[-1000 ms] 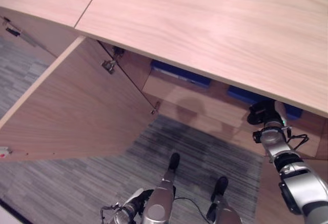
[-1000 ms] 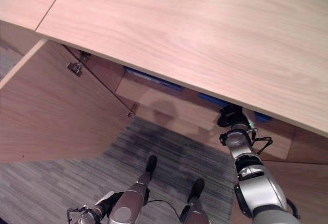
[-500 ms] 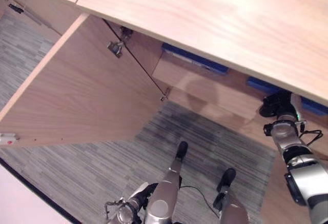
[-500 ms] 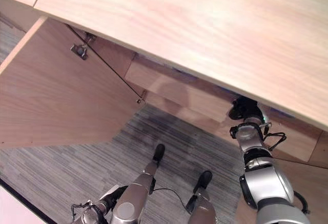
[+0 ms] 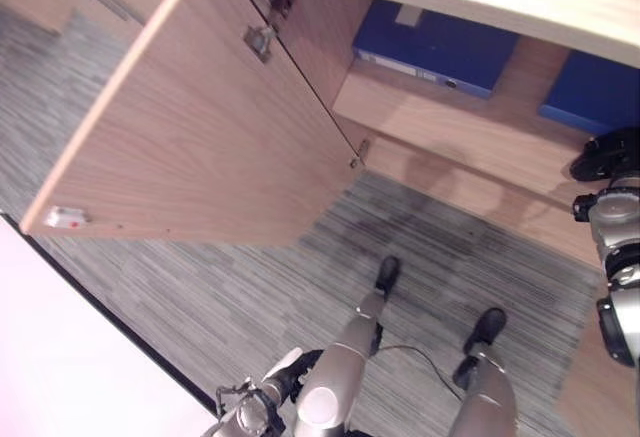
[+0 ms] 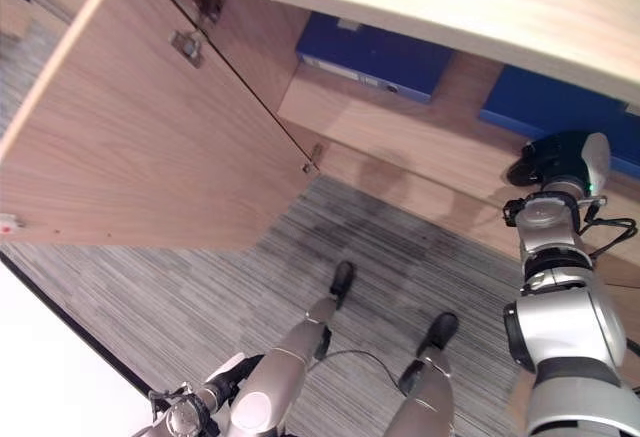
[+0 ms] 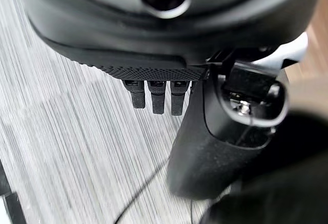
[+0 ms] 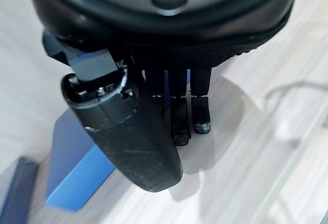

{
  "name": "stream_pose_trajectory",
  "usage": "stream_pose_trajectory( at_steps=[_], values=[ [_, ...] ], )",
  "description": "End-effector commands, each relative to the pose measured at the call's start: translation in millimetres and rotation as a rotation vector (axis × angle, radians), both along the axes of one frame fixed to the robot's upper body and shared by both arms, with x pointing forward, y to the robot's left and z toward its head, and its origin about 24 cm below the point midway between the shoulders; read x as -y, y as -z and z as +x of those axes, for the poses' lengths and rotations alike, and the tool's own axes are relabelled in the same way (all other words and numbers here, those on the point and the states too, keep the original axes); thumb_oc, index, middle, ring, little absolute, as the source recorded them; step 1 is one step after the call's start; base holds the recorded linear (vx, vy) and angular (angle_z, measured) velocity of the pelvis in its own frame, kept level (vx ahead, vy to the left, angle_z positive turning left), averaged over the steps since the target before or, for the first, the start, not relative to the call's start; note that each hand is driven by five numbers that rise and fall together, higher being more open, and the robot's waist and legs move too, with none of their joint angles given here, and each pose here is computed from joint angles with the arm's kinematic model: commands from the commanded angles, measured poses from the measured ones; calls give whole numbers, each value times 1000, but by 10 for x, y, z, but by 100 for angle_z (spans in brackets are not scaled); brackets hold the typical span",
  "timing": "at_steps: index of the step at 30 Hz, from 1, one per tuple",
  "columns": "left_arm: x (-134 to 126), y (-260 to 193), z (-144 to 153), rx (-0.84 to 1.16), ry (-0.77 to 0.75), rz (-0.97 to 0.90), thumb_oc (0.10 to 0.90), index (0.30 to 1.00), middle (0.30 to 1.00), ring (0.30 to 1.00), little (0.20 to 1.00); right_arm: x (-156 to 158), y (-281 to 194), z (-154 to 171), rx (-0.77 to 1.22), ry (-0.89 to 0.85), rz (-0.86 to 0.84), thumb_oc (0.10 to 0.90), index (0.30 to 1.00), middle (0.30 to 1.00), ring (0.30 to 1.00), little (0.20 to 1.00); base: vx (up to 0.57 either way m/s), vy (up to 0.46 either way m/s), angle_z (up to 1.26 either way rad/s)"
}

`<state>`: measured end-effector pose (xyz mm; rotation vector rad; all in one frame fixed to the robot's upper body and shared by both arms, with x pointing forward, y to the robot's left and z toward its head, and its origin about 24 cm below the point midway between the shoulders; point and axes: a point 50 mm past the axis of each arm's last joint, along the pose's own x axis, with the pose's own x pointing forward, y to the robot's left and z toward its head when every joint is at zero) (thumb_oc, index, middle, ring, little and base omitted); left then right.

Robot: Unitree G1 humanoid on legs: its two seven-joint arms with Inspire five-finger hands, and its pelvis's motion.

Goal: Put the empty folder in the office cabinet

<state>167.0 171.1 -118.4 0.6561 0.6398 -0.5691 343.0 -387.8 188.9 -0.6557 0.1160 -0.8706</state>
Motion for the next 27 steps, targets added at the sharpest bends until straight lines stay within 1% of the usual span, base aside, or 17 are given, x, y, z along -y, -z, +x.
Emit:
stream_pose_trajectory(
  at_steps=[1,4,6,8,9,10,11,12,13,14,15,16,18,21,23,26,27],
  values=[
    [-73,155,-377,-131,43,22,800,900,900,900,900,221,-615,-183,172,67,-184,400,300,300,300,300,57,-34,50],
    [-74,146,-306,-119,16,22,800,900,900,900,900,104,-535,-100,213,20,-137,400,300,300,300,300,9,-15,-36],
    [-55,143,-241,-107,-27,14,800,900,900,900,900,-115,-365,20,257,-61,-84,400,300,300,300,300,29,-53,3],
    [-59,124,-94,-87,-128,-6,800,900,900,900,900,-517,-37,140,279,-204,-39,400,300,300,300,300,22,-83,8],
    [-66,124,-96,-87,-127,-4,800,900,900,900,900,-517,-26,134,279,-202,-38,400,300,300,300,300,35,-70,-26],
    [-67,125,-67,-86,-160,-12,800,900,900,900,900,-627,116,134,278,-237,-9,400,300,300,300,300,41,-102,-26],
    [-82,131,-28,-87,-218,-17,800,900,900,900,900,-853,443,91,253,-311,44,400,300,300,300,300,59,-111,-9],
    [-94,135,-38,-89,-218,-13,800,900,900,900,900,-858,464,82,251,-310,46,400,300,300,300,300,66,-111,8],
    [-126,141,-32,-92,-242,-6,800,900,900,900,900,-951,631,38,233,-334,80,753,829,829,829,829,48,-67,18],
    [-155,152,-36,-99,-266,2,800,900,900,900,900,-1055,778,-8,218,-365,113,800,900,900,900,900,105,-111,24],
    [-202,192,-94,-126,-308,18,800,900,900,900,900,-1259,1091,-138,163,-430,168,800,900,900,900,900,120,-91,17],
    [-227,206,-116,-136,-329,23,800,900,900,900,900,-1339,1187,-197,141,-469,180,800,900,900,900,900,108,-61,14],
    [-256,228,-162,-152,-352,27,800,900,900,900,900,-1381,1294,-278,113,-489,187,800,900,900,900,900,76,-28,0],
    [-221,275,-242,-173,-400,20,800,900,900,900,900,-1436,1574,-555,59,-509,253,800,900,900,900,900,37,4,9],
    [-179,282,-243,-170,-415,8,800,900,900,900,900,-1452,1625,-586,44,-508,264,800,900,900,900,900,-43,52,37],
    [-194,328,-345,-195,-584,-39,800,900,900,900,900,-1497,1905,-798,-49,-513,348,800,900,900,900,900,-70,104,20],
    [-194,328,-343,-194,-584,-39,800,900,900,900,900,-1498,1904,-796,-48,-514,348,800,900,900,900,900,-165,166,18]
  ],
)
